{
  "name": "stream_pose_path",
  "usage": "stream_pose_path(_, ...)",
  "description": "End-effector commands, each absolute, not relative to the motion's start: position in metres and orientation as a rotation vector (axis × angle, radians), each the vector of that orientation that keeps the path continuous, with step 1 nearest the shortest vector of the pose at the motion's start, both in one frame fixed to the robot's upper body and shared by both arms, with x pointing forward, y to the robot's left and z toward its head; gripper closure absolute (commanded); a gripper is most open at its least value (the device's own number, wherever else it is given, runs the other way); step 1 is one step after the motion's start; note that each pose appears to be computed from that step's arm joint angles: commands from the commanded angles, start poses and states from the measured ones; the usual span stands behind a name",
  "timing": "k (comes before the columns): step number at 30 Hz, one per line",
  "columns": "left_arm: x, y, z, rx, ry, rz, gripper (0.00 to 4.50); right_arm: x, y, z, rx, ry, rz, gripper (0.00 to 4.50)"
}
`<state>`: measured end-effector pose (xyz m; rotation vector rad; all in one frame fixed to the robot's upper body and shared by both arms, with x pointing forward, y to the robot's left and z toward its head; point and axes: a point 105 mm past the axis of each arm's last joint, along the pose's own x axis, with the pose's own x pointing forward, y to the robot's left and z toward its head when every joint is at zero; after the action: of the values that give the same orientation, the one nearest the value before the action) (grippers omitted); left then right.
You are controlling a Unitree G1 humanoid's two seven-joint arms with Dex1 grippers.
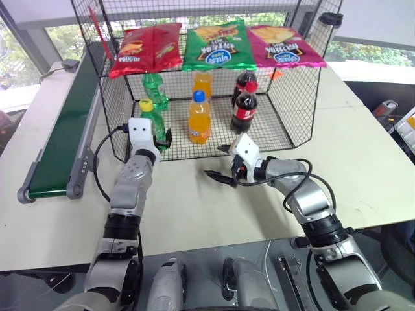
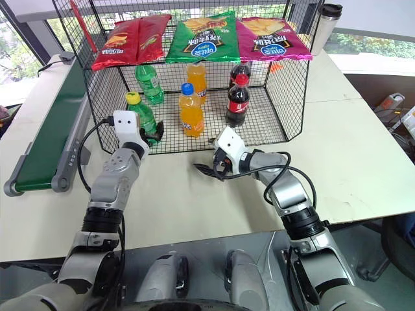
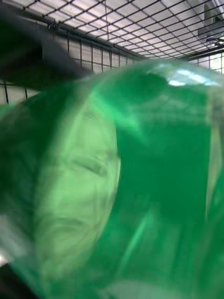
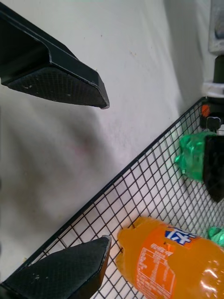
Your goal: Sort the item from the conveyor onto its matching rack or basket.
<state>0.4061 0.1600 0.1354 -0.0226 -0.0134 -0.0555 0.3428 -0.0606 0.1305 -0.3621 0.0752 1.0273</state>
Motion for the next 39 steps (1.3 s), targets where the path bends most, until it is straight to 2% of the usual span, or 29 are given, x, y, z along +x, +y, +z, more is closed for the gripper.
stream_pose_path(1,0.407,0.16,0.155,-0.006,-0.083,-0.056,0.02,0.34,-0.06,0.142,-0.374,0.031,1.035,0.0)
stream_pose_path(7,0.399,0.166,0.171,0.01,-0.133,-0.035,0.02,0.339,-0.059,0.142,-0.371,0.031,1.046,0.0)
stream_pose_path(12,0.378,0.17,0.19,0.045,-0.177,-0.031,0.02,0.338,-0.057,0.14,-0.366,0.035,1.059,0.0)
stream_pose_path(19,0.346,0.172,0.198,0.1,-0.187,-0.041,0.02,0.337,-0.055,0.139,-0.364,0.036,1.067,0.0)
stream_pose_path(29,0.284,0.185,0.165,0.123,-0.061,-0.028,0.02,0.337,-0.056,0.139,-0.367,0.027,1.071,0.0)
stream_pose_path(34,0.261,0.187,0.141,0.107,0.041,-0.03,0.02,0.337,-0.054,0.14,-0.362,0.022,1.081,0.0)
stream_pose_path(39,0.255,0.186,0.13,0.09,0.082,-0.034,0.02,0.336,-0.053,0.14,-0.362,0.02,1.089,0.0)
